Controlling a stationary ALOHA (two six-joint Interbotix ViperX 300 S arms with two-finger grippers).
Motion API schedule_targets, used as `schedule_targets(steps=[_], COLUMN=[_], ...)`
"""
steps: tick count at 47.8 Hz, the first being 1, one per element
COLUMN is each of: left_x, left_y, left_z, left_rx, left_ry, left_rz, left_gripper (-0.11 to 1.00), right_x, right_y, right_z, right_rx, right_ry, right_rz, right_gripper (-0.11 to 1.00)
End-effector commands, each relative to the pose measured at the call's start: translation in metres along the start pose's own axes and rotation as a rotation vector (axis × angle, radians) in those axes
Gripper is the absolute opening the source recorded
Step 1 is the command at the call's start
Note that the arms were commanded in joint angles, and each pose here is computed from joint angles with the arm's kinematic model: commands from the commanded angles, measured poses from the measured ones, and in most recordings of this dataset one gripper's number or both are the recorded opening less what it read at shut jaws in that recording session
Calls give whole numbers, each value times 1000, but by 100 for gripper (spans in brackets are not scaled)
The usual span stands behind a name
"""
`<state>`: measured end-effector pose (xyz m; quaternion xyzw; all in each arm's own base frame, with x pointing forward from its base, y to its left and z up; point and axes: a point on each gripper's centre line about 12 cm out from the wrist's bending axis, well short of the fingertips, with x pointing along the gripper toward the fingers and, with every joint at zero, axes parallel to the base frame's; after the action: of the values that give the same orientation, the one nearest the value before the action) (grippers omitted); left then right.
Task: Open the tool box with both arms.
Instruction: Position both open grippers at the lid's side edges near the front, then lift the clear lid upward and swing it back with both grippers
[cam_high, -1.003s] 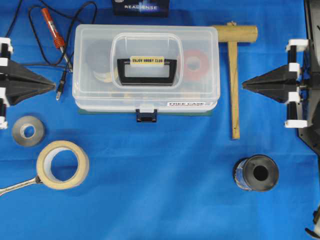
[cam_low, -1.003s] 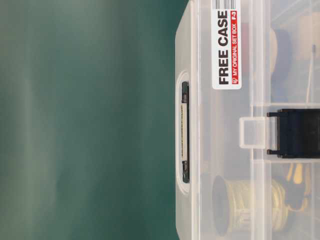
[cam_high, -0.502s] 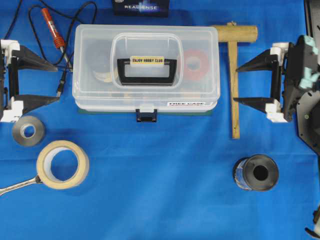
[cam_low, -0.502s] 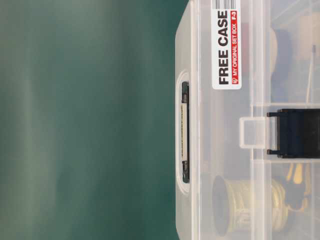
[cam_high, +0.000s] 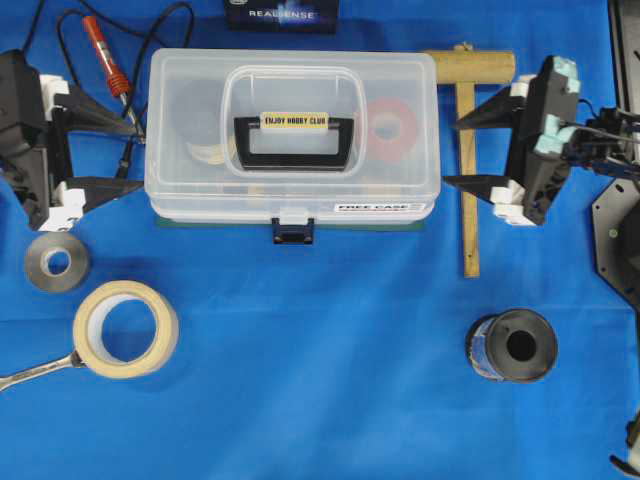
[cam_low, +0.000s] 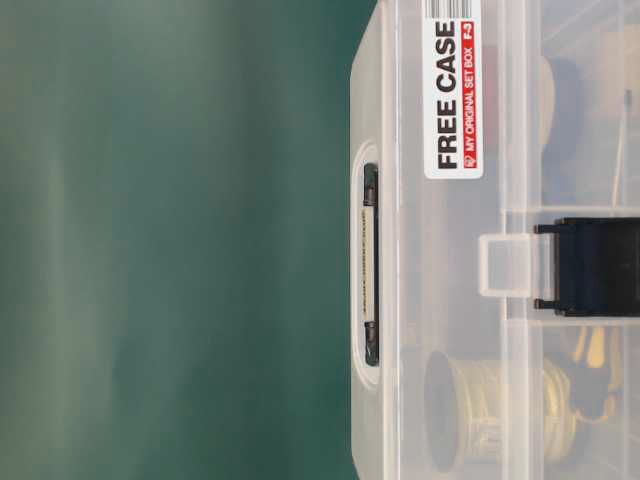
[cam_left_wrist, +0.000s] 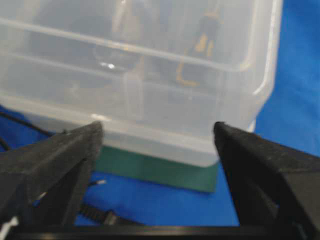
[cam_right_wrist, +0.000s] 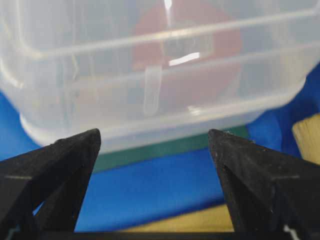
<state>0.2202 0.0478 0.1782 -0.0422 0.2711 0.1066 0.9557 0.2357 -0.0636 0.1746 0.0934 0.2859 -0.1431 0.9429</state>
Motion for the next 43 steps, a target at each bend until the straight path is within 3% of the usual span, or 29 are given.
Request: schedule_targets(steps=[1, 43], left_x=[3, -2], left_y=[0, 5], left_z=[12, 24], left_rx=[1, -12], left_ry=[-35, -108], left_rz=[1, 21], left_gripper=[87, 87], right_x=[4, 9], right_y=[1, 5], right_z=[14, 50], right_rx=[2, -11], right_ry=[-40, -105], right_rz=[1, 8], right_gripper=[85, 85])
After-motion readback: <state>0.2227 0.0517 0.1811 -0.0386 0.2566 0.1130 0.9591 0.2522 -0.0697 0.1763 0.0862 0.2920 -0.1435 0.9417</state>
